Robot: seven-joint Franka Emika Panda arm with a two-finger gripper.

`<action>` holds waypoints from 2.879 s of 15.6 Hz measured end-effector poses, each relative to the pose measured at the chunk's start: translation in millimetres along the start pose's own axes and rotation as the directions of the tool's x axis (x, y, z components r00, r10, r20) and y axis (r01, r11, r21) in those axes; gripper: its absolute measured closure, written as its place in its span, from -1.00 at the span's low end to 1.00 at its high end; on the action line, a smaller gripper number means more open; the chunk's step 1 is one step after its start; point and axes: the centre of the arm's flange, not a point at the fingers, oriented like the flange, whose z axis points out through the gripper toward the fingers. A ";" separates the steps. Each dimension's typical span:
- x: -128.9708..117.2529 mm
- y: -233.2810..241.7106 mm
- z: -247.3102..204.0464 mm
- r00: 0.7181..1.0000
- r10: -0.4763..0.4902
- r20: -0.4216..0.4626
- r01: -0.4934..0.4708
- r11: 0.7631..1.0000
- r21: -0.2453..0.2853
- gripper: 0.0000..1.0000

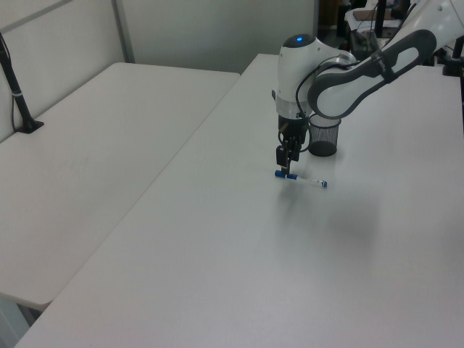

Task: Insert the marker

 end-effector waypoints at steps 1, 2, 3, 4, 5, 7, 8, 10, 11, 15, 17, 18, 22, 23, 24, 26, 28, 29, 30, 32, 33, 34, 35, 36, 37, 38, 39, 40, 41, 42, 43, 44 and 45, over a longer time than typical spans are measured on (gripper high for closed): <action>-0.2 -1.6 3.9 1.000 -0.001 0.002 0.001 1.000 0.000 -0.28; -0.5 -2.6 8.0 1.000 -0.001 0.006 0.001 1.000 -0.001 -0.22; -0.6 -3.3 11.4 1.000 -0.002 0.008 0.002 1.000 -0.003 -0.22; -0.4 -3.8 14.4 1.000 -0.005 0.007 0.005 1.000 -0.005 -0.07; -0.2 -4.4 16.8 1.000 -0.006 0.005 0.006 1.000 -0.006 0.03; -0.2 -7.9 20.9 1.000 -0.012 0.002 0.012 1.000 -0.003 0.23; -0.4 -10.2 22.1 1.000 -0.014 0.000 0.014 1.000 0.000 0.46; 2.4 -11.2 17.6 1.000 -0.004 -0.011 0.004 1.000 0.003 0.67; 5.1 -10.1 11.7 1.000 0.001 -0.022 0.000 1.000 0.006 0.67; 18.7 13.5 -49.3 0.993 0.044 -0.113 -0.040 0.999 0.033 0.67; 20.5 44.8 -104.6 0.980 0.085 -0.180 -0.077 0.996 0.052 0.67; 19.1 59.1 -127.2 0.974 0.093 -0.208 -0.083 0.995 0.057 0.67; -5.0 125.0 -186.0 0.958 0.057 -0.280 -0.048 0.998 0.041 0.67; -19.0 144.1 -192.3 0.953 0.041 -0.299 -0.033 0.999 0.032 0.67; -26.9 152.6 -192.0 0.944 0.032 -0.329 -0.024 0.999 0.029 0.67; -39.6 165.7 -179.7 0.916 0.016 -0.401 -0.008 1.000 0.023 0.67; -47.6 177.3 -159.1 0.884 0.008 -0.467 -0.001 1.000 0.014 0.67; -50.1 180.1 -148.3 0.869 0.007 -0.495 -0.001 1.000 0.013 0.67; -52.2 180.4 -137.8 0.855 0.004 -0.519 0.002 1.000 0.012 0.67; -54.8 176.2 -119.6 0.843 -0.001 -0.538 0.009 1.000 0.013 0.67; -55.3 172.9 -110.5 0.846 -0.005 -0.533 0.015 1.000 0.013 0.67; -54.7 169.0 -100.3 0.851 -0.011 -0.526 0.021 1.000 0.014 0.67; -53.2 164.7 -90.7 0.853 -0.017 -0.521 0.029 0.999 0.014 0.67; -51.3 159.7 -80.5 0.852 -0.023 -0.522 0.037 0.999 0.015 0.67; -49.4 155.5 -71.3 0.849 -0.029 -0.528 0.044 0.999 0.016 0.67; -47.8 153.2 -63.7 0.845 -0.032 -0.534 0.047 0.999 0.016 0.67; -47.0 152.4 -58.5 0.843 -0.032 -0.537 0.048 0.999 0.016 0.67; -46.4 152.9 -56.7 0.842 -0.032 -0.539 0.048 0.999 0.016 0.67; -46.2 154.4 -57.1 0.841 -0.029 -0.540 0.045 0.999 0.016 0.67; -45.8 156.8 -58.3 0.840 -0.026 -0.543 0.041 0.999 0.015 0.57; -45.2 161.4 -60.3 0.838 -0.020 -0.546 0.033 0.999 0.014 0.31; -44.9 164.8 -61.5 0.837 -0.014 -0.548 0.027 1.000 0.014 0.10; -44.6 168.1 -63.5 0.835 -0.004 -0.551 0.016 1.000 0.017 -0.11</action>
